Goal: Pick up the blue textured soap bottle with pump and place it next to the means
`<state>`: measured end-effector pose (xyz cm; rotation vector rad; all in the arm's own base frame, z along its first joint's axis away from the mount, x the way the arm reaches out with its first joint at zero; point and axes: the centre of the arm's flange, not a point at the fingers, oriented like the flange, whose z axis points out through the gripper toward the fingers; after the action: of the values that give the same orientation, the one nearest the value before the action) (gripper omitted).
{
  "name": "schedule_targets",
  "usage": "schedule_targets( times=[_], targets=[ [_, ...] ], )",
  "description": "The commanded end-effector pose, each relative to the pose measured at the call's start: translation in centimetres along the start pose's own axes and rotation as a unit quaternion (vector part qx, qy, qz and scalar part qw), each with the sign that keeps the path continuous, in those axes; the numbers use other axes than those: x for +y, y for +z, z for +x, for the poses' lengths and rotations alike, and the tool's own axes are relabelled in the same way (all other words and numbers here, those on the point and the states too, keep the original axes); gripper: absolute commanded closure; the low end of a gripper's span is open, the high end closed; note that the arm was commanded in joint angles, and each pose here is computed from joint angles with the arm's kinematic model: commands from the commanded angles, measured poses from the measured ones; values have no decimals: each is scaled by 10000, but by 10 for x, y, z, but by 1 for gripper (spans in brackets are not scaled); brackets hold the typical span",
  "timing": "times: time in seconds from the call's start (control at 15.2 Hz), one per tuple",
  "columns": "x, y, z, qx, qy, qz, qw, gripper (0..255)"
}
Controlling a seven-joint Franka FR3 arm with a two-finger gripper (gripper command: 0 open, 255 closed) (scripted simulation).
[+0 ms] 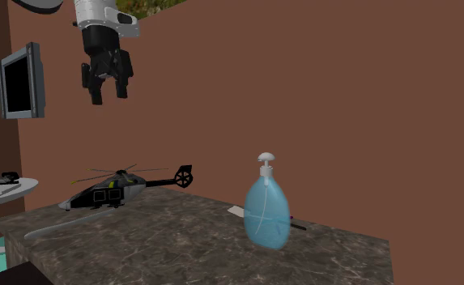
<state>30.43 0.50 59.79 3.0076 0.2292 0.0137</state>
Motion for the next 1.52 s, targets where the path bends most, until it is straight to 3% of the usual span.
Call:
schedule_targets(
  times=[0.0,1.45],
  targets=[
    [0,0,0,0,0,0,10000,0],
    [193,112,199,-567,-220,-146,9980,0]
  ],
)
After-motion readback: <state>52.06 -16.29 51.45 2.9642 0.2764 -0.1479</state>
